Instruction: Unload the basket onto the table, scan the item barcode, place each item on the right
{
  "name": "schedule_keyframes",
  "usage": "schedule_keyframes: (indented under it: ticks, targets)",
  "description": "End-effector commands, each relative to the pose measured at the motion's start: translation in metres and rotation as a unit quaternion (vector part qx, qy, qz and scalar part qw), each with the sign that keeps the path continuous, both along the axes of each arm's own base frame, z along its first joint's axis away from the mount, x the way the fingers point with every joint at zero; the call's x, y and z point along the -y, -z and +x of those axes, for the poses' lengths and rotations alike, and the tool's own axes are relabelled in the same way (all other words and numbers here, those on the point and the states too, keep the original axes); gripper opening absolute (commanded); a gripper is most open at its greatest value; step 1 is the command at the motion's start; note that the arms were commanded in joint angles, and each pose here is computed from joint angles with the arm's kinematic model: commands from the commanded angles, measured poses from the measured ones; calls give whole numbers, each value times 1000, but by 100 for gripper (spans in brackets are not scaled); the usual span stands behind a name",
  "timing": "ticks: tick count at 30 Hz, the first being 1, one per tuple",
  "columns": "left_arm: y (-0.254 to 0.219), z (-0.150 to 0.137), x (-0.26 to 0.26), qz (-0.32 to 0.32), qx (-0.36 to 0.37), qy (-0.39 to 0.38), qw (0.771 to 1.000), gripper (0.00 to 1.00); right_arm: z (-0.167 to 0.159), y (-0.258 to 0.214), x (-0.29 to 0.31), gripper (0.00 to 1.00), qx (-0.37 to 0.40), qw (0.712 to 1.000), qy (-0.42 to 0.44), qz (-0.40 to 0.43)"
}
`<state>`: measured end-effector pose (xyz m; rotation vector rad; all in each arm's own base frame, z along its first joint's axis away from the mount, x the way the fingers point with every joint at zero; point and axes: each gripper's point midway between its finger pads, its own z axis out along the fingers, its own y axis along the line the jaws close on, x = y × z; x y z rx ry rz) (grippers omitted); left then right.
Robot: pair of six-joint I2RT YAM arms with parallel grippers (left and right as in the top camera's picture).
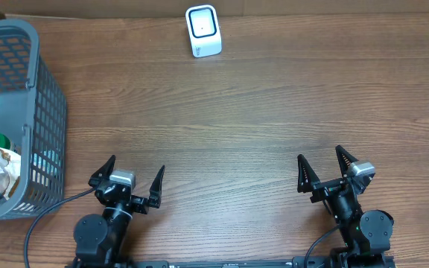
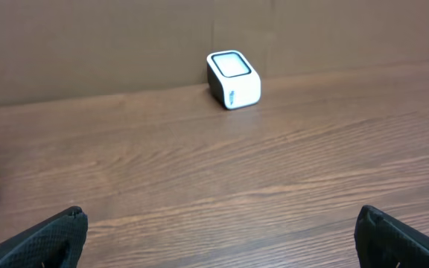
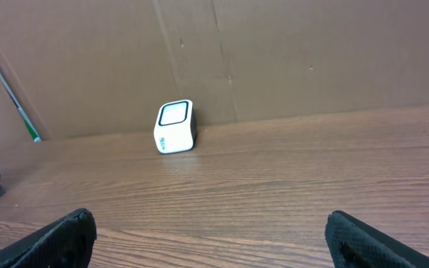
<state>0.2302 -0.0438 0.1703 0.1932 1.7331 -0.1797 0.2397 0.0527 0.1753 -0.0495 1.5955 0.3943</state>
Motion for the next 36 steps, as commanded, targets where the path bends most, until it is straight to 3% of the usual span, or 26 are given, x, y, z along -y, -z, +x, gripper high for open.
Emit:
schedule_keyframes:
  ticks: [1,8,13,23,30,36]
  targets:
    - [-29,-3,7,-12,7,20,1000,100,0,1,1,100,4,1000,3,-1]
    - [-63,11,23,-19,-45,62,997,100,0,1,1,100,4,1000,3,-1]
    - [-88,31,36,-27,-124,97,987,100,0,1,1,100,4,1000,3,-1]
    - [-148,51,81,-94,-282,218,930,100,0,1,1,100,4,1000,3,-1]
    - [-129,71,86,-109,-327,221,912,100,0,1,1,100,4,1000,3,-1]
    - [-168,96,44,-155,-315,100,931,100,0,1,1,100,4,1000,3,-1]
